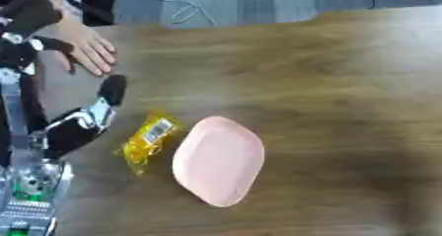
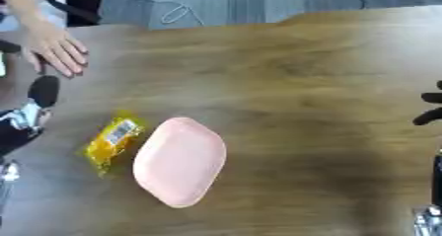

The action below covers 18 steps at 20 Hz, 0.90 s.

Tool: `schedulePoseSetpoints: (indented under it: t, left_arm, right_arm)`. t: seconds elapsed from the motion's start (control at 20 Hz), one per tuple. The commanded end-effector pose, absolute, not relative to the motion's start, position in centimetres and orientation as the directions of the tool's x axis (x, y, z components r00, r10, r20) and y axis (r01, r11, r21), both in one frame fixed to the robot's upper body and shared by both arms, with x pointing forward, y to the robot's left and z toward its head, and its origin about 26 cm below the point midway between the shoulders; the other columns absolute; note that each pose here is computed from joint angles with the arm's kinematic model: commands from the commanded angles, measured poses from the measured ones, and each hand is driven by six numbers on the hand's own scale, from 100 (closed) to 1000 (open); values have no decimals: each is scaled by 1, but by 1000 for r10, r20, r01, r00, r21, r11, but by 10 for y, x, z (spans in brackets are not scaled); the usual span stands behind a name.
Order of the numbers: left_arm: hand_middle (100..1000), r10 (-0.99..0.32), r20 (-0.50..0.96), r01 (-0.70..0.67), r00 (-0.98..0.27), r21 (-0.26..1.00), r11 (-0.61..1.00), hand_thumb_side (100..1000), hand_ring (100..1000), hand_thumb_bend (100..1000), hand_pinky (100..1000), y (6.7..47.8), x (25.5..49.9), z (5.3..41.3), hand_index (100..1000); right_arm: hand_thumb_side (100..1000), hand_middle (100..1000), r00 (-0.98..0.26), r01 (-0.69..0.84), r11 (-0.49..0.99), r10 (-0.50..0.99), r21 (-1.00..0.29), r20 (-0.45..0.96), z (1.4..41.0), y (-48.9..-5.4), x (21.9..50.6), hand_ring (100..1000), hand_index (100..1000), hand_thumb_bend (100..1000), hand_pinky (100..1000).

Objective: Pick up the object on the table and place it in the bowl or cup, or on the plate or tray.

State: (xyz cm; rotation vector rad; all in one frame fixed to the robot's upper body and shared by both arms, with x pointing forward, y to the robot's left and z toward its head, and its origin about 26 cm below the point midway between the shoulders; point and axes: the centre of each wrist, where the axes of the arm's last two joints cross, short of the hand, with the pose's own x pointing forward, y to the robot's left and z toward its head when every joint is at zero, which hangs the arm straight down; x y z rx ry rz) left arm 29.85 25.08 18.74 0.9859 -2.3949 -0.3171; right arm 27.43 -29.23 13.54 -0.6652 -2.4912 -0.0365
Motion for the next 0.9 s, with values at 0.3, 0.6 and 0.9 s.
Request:
schedulePoseSetpoints:
  t: [0.3,0.6,0.9]
  left_arm:
    - [761,-884,251,-320,-394,865,387,559,714,772,451,245,296,195,818]
    - [774,-925,148,-207,-351,951,231,663,719,655,470,241,296,192,824]
    - [775,-938,119,-211,-327,958,195,672,720,628,478,246,296,193,825]
  right_arm:
    - [763,645,-735,455,881,454,-130,504,141,-292,272,582,809,100,356]
    - [756,645,-730,458,878,460,-137,506,141,-293,272,580,810,100,356]
    - [753,646,-727,461,876,464,-142,505,141,-294,271,579,812,100,355]
